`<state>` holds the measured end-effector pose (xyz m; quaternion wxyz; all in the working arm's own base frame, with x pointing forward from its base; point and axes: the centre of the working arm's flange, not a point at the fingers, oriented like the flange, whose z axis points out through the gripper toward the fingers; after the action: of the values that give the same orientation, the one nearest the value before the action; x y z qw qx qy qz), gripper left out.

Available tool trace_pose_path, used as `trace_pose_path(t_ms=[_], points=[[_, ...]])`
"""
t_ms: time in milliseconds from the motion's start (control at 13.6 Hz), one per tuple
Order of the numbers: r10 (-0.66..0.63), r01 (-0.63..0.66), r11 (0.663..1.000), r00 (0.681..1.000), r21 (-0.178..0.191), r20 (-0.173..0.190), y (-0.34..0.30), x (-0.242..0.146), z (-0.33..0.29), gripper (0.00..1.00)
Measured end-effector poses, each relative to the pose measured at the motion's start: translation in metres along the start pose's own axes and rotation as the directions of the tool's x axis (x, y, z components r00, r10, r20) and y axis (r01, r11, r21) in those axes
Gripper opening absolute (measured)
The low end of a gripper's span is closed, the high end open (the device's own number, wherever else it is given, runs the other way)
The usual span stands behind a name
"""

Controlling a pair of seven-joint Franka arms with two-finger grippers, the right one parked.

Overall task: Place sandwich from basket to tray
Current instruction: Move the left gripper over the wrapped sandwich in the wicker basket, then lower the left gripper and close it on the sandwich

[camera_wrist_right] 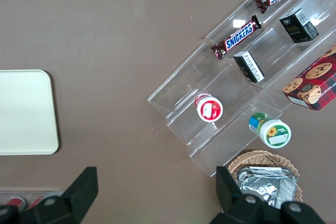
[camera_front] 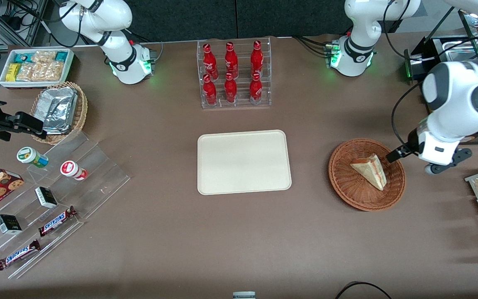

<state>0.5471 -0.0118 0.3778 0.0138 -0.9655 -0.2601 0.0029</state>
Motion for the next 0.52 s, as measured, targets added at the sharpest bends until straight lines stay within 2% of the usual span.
trace_pose_path(t_ms=[148, 516], points=[[-0.080, 0.079, 0.997, 0.997, -0.020, -0.024, 0.003, -0.010, 0.020, 1.00], [-0.172, 0.171, 0.985, 0.985, -0.035, -0.032, 0.020, -0.024, 0.058, 1.00]])
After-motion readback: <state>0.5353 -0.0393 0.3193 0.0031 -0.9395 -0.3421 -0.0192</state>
